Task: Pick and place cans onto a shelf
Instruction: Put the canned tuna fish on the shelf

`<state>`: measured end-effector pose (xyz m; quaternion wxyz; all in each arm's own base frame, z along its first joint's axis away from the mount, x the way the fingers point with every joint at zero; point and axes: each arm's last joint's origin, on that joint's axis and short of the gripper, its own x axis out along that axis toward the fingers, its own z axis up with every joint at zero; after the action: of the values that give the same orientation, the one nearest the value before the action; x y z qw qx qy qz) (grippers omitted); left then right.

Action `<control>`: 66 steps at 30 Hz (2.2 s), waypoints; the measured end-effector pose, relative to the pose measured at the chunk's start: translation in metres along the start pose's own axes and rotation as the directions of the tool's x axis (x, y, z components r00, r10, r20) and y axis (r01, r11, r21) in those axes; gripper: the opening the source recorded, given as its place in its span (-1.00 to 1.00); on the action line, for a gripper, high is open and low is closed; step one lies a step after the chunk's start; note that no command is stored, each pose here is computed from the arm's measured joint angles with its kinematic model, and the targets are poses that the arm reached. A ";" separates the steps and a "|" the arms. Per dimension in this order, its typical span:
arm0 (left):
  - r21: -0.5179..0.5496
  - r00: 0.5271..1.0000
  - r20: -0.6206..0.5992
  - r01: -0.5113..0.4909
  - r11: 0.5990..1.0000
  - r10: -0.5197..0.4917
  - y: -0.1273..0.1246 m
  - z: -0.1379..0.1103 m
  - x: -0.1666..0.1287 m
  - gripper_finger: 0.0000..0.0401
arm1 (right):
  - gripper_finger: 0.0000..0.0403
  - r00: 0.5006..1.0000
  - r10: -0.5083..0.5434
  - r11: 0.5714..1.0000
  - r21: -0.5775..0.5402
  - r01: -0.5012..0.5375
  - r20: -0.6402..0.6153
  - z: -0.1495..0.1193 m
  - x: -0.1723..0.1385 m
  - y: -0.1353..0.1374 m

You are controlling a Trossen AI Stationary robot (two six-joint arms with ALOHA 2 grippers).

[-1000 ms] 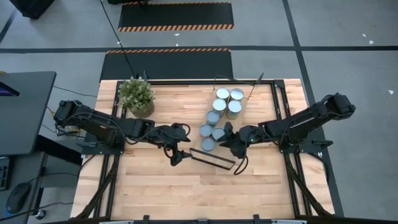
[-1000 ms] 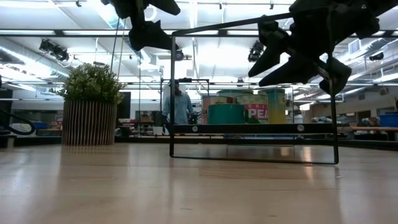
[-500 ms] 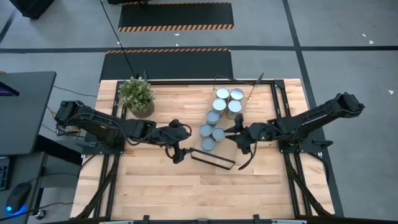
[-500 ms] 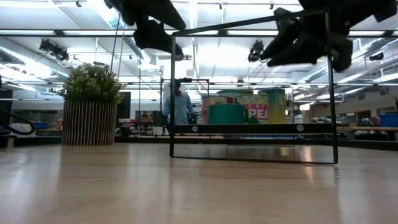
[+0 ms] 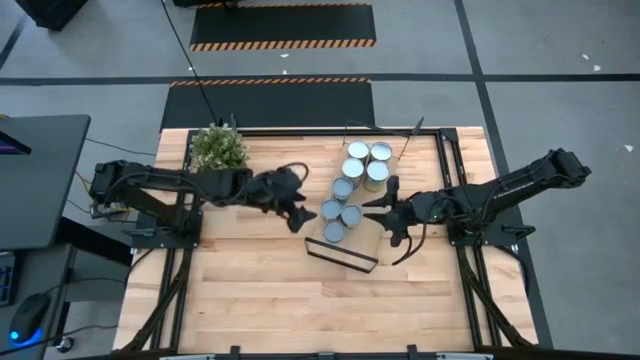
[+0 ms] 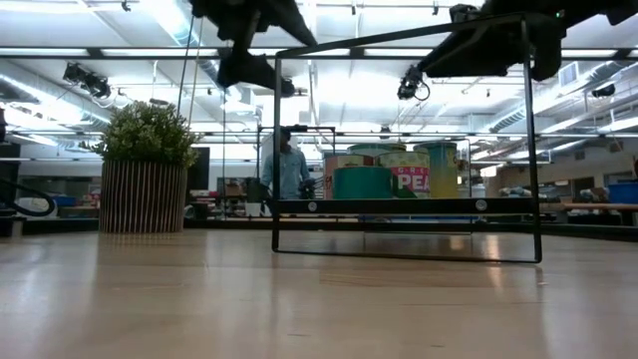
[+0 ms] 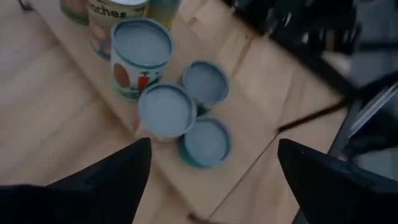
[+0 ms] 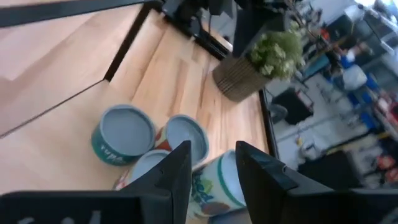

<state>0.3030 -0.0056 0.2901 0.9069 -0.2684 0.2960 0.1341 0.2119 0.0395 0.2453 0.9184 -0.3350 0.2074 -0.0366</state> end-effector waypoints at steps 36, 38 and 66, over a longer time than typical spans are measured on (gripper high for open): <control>-0.221 0.915 -0.362 -0.272 0.937 0.180 -0.053 0.055 0.064 0.10 | -0.34 1.000 0.004 0.990 0.139 -0.006 0.011 -0.036 -0.033 0.016; -0.218 0.918 -0.355 -0.266 0.939 0.178 -0.057 0.059 0.071 0.07 | -0.34 0.998 0.033 0.988 0.148 -0.039 0.045 -0.036 -0.036 0.017; -0.422 0.856 -0.482 -0.414 0.807 0.187 -0.041 0.045 0.131 -0.25 | -0.34 0.947 0.249 0.961 0.069 -0.268 0.204 -0.036 -0.048 0.038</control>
<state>0.4440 -0.0029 0.2577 0.6837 -0.4697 0.4758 0.2924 0.1509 0.0577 0.2137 0.9460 -0.2625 0.1574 0.1071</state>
